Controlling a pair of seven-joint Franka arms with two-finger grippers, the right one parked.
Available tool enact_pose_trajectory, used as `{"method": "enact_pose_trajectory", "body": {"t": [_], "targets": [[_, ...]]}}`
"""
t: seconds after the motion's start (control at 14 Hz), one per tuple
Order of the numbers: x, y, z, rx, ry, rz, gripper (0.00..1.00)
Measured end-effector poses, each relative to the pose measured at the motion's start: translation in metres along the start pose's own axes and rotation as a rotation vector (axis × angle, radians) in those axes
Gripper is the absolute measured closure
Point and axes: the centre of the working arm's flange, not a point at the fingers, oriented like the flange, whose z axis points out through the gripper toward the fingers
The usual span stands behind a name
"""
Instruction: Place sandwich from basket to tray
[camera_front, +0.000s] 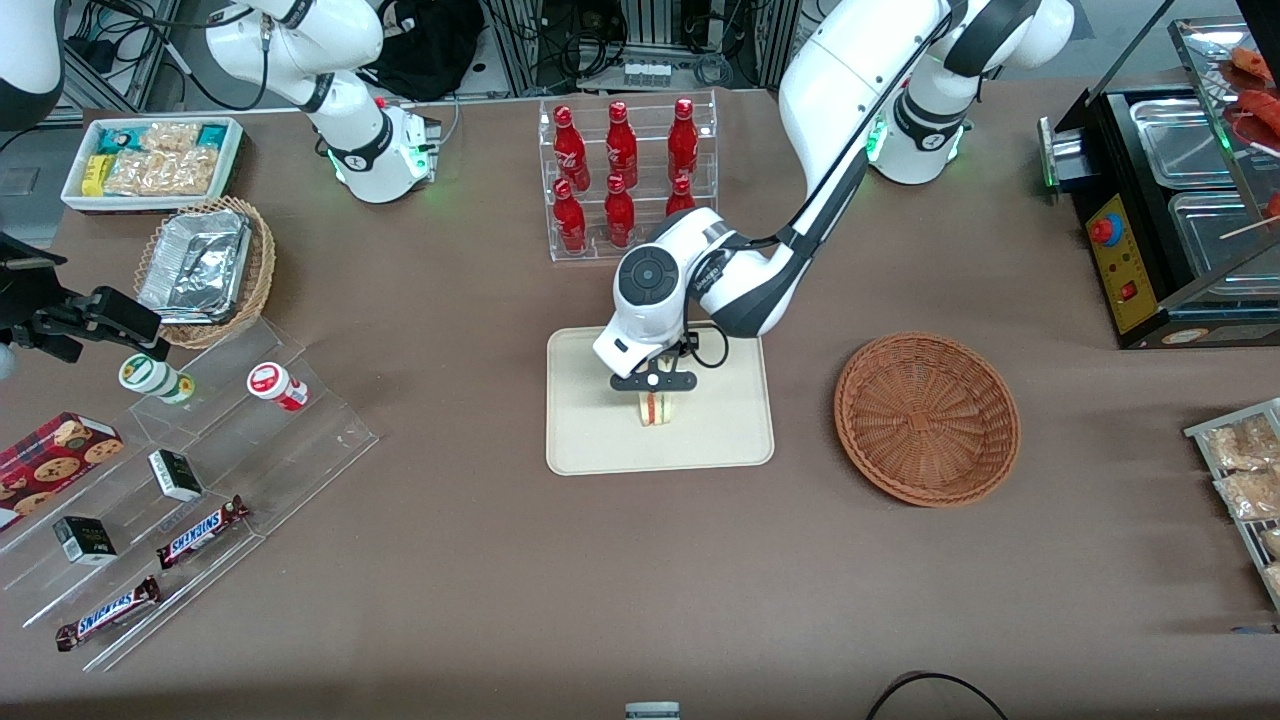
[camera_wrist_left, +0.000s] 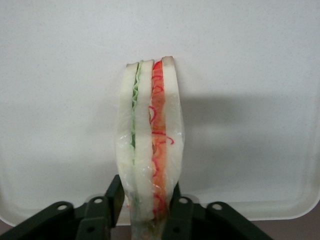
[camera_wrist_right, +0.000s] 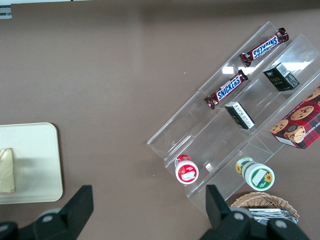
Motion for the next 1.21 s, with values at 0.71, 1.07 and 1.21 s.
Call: {"method": "enact_pose_trajectory", "body": {"t": [0.71,1.07,1.21], "targets": [[0.041,-0.117,-0.214,0.005,0.072,-0.254,0.00],[0.057,-0.249,-0.296,0.052,0.037,-0.273,0.00],[0.057,-0.299,-0.318,0.065,0.011,-0.231,0.00]]}}
